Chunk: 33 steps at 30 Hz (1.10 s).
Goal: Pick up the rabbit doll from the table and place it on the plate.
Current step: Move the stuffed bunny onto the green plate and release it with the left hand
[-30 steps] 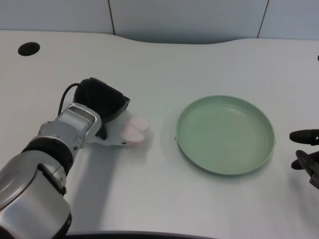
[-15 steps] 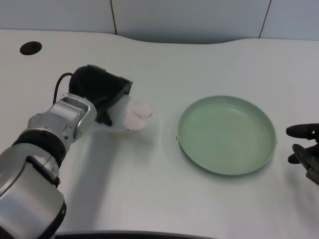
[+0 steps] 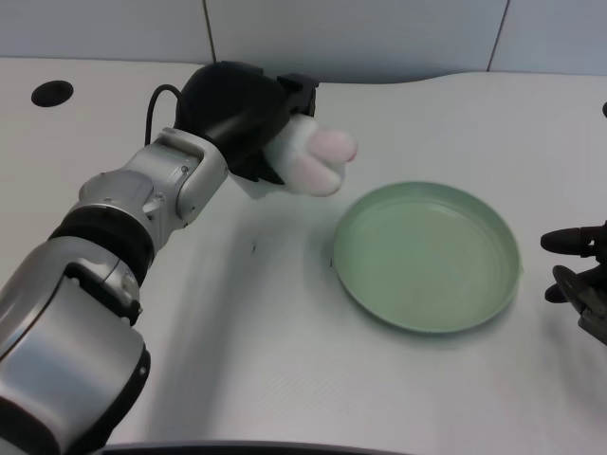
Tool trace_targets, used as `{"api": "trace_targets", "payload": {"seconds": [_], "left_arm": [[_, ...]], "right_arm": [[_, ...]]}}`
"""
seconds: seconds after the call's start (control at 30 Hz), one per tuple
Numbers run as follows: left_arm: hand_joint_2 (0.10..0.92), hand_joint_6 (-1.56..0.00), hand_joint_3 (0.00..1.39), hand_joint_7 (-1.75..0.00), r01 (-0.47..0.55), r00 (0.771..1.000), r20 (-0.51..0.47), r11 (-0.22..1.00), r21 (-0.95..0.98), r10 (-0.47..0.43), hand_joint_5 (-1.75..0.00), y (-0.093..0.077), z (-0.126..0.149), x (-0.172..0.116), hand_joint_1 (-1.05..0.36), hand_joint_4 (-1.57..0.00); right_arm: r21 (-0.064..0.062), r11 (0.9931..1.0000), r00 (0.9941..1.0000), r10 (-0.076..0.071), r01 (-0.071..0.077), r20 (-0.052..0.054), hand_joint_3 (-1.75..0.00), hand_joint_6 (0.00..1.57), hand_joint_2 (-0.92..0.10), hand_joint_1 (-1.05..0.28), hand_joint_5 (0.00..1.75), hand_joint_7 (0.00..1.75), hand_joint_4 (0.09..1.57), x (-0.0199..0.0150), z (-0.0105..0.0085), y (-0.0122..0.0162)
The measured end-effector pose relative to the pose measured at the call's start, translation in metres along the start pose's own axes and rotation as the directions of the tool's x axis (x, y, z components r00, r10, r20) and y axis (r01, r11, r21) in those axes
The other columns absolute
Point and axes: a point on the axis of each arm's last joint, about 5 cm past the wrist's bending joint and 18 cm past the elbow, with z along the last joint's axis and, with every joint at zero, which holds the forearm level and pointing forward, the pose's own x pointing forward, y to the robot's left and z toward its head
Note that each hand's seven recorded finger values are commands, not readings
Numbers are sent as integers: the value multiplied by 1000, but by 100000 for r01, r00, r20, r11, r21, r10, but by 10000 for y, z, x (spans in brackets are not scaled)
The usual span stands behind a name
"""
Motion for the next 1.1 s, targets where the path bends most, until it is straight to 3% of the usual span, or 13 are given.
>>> {"api": "trace_targets", "payload": {"seconds": [0.1,0.23,0.4,0.53,0.6,0.63,0.67,0.7,0.83,0.93,0.97,1.03,1.1], "left_arm": [[845,-638,7,-1743,-3523,99401,10157,99802,-5207,4039,-1746,-2,234,103,-201,-939],[846,-650,7,-1746,-5210,96135,26300,99179,-11678,8147,-1746,-3,656,242,-230,-942],[846,-652,7,-1746,-5185,95299,29070,99124,-12144,8546,-1746,6,720,262,-232,-942],[864,-752,11,-1223,-3376,94557,31691,99088,-13046,7394,-1746,-37,854,279,-326,-992],[862,-740,10,-1382,33,92955,36522,99046,-13784,5052,-1746,-78,1035,295,-320,-999],[883,-771,36,-1597,1046,92229,38389,98995,-14101,4493,-1746,-92,1105,300,-277,-1003],[891,-780,46,-1670,2374,91289,40654,98941,-14322,3694,-1746,-104,1177,302,-256,-1002],[894,-784,52,-1707,3656,90503,42443,98909,-14272,2779,-1746,-111,1221,302,-245,-1002],[908,-763,73,-1734,4914,90112,43345,99084,-12577,1033,-1746,-121,1233,299,-264,-1006],[891,-682,71,-1517,5901,89896,43787,99381,-9417,-1189,-1746,-144,1204,284,-329,-981],[883,-684,64,-1344,6497,89581,44373,99504,-7529,-2492,-1746,-157,1199,277,-350,-942],[880,-693,56,-1199,7169,89515,44422,99555,-6118,-3716,-1746,-173,1185,268,-365,-944],[883,-708,54,-1172,7302,89615,44178,99588,-5373,-4187,-1746,-176,1173,266,-370,-955]], "right_arm": [[-71,100000,99998,10,-10,-603,-424,419,-921,-234,1361,953,357,-3,-7,-29],[-48,99993,99988,1191,-1191,1000,-434,413,-921,-236,1354,955,344,36,28,-20],[-162,100000,99999,104,-103,338,-436,410,-921,-236,1352,958,343,15,15,-46],[-899,99996,99999,-206,203,-432,-424,414,-921,-232,1369,962,362,-4,23,-43],[-1084,99990,99994,878,-872,602,-423,416,-921,-230,1375,963,357,3,53,-15],[-972,99986,99983,1357,-1345,1282,-420,417,-921,-237,1380,965,357,7,64,-1],[-696,99985,99976,1594,-1584,1495,-418,417,-921,-242,1381,965,356,10,68,10],[-451,99986,99981,1615,-1610,1125,-417,418,-921,-244,1381,965,356,9,65,14],[19,100000,99960,139,-139,-2830,-412,414,-921,-243,1351,958,350,-21,48,12],[-1347,99990,99975,-359,330,-2186,-407,416,-921,-252,1297,941,360,-21,69,19],[-1643,99986,99976,-352,316,-2146,-409,413,-921,-251,1283,934,356,-20,71,21],[-1943,99981,99975,-144,101,-2243,-411,413,-921,-249,1274,929,354,-19,72,25],[-1810,99984,99960,-139,88,-2816,-414,414,-921,-248,1270,927,353,-18,74,26]]}}
